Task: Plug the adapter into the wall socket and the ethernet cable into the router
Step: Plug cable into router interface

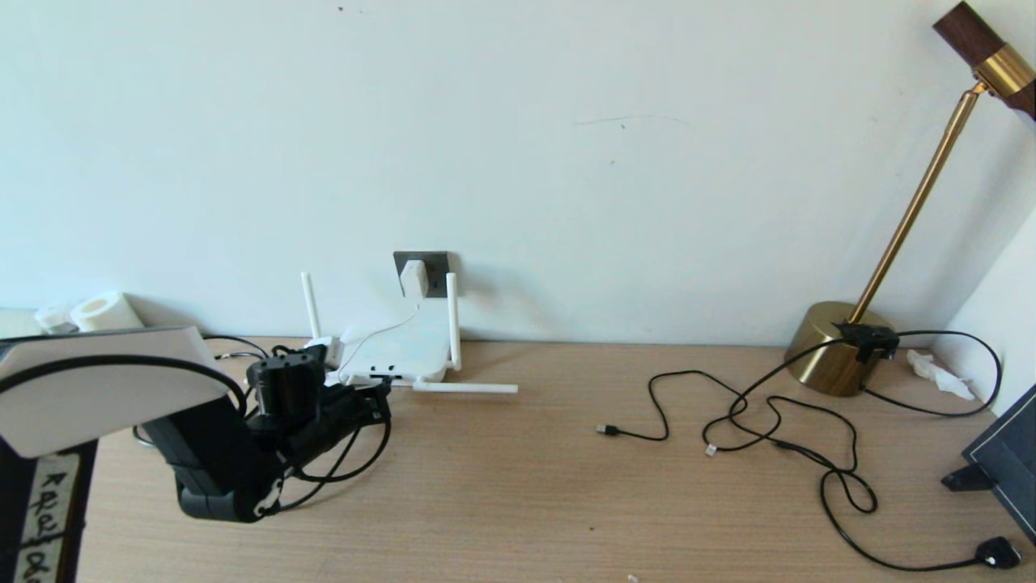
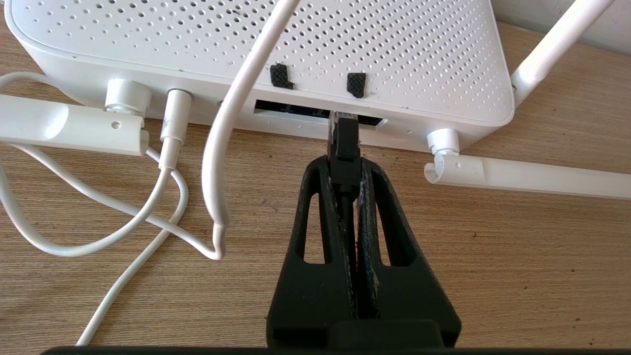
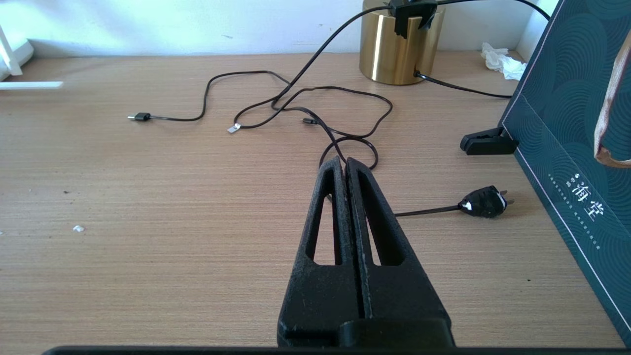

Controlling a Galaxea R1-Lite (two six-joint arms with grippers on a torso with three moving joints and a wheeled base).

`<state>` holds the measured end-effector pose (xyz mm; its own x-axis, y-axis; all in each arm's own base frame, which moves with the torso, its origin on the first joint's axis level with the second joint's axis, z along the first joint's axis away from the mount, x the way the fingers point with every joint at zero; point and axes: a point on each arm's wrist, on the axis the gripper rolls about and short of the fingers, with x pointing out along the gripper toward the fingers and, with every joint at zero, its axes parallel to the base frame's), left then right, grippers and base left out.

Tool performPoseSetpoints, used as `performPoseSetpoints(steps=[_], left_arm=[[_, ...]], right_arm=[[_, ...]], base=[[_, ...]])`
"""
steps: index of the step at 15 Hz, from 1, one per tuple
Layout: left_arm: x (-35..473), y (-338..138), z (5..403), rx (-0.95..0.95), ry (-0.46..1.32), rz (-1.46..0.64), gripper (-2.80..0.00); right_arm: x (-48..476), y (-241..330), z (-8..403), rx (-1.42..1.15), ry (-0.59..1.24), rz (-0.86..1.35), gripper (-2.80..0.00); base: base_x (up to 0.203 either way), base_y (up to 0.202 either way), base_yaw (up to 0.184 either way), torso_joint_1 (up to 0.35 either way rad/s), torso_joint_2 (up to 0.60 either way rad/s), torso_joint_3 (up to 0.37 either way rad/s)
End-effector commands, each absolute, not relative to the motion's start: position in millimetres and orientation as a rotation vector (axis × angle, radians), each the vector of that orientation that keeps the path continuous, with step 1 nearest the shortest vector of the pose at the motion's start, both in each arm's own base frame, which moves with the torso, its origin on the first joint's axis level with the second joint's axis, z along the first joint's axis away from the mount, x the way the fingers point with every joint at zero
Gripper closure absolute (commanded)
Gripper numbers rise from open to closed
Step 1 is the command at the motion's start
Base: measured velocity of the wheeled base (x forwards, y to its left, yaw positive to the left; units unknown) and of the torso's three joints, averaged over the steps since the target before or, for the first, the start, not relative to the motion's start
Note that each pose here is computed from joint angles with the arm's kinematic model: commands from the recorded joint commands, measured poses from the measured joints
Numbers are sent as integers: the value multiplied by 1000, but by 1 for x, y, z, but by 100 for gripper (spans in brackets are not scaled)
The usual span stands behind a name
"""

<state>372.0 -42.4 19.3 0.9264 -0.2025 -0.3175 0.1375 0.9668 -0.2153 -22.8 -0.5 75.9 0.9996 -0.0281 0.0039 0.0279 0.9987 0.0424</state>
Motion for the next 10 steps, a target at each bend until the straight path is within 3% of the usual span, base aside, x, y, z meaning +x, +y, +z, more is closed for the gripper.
performPoseSetpoints(steps=[1, 10], left_arm=[[372, -42, 19, -193, 340, -176, 0], [373, -43, 22, -192, 333, -177, 0]], right_arm=[[-23, 0, 76, 43, -4, -28, 0], [-23, 0, 76, 43, -5, -28, 0]], base=[[0, 0, 0, 0, 0, 0], [0, 0, 0, 0, 0, 0]])
